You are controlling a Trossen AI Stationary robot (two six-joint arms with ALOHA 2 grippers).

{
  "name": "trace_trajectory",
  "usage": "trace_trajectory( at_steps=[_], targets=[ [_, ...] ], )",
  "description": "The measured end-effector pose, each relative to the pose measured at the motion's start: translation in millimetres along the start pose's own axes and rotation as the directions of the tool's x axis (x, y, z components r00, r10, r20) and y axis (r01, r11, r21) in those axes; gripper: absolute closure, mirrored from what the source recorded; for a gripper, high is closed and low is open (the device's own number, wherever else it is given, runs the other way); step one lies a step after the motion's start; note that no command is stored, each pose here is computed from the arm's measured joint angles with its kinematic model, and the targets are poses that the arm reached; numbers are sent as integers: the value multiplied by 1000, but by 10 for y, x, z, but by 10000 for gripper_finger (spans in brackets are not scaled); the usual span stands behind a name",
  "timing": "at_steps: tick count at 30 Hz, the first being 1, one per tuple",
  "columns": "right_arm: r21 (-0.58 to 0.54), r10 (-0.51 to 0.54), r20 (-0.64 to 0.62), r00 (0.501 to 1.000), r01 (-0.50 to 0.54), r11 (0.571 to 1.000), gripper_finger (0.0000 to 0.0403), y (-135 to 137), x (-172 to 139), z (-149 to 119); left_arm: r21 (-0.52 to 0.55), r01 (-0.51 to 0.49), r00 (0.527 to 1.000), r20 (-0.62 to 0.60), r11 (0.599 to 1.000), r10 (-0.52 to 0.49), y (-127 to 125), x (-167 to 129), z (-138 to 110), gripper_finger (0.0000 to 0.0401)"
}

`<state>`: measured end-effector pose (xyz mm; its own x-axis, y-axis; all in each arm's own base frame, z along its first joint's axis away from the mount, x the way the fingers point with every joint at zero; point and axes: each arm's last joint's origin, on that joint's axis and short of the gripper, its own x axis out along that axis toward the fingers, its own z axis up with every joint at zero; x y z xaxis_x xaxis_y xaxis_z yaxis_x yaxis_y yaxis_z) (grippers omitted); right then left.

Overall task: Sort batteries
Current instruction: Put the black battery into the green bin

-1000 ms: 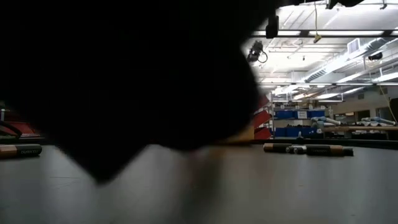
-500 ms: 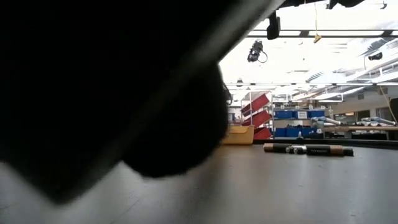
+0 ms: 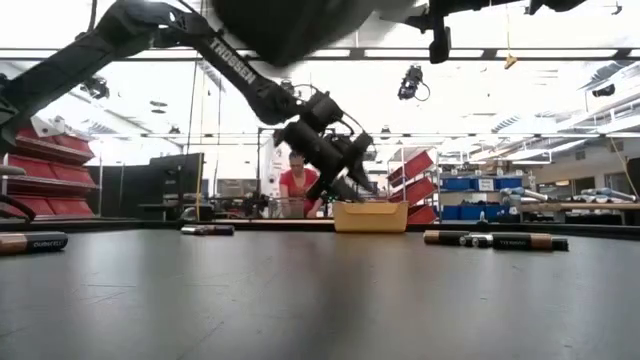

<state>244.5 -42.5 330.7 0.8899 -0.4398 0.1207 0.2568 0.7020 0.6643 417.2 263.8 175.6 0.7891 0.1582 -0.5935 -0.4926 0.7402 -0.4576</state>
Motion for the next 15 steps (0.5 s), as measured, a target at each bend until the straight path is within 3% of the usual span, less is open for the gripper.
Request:
trace_trajectory(
  at_steps=[3,9,12,15],
  targets=[
    [-14,-7,-1,1000,7,1000,302,-12,3,3,31,44,998,48,999,-46,-157,-99,193,231],
    [-36,-54,-22,998,54,998,303,-47,-124,112,294,6,990,133,956,-47,-757,-581,539,250],
    [-75,-83,-55,995,79,994,307,-48,-258,173,376,-11,994,104,927,-30,-972,-763,538,260],
    [-119,-102,-139,985,85,989,314,-58,-380,165,373,34,999,9,927,-40,-1081,-837,440,265]
  ],
)
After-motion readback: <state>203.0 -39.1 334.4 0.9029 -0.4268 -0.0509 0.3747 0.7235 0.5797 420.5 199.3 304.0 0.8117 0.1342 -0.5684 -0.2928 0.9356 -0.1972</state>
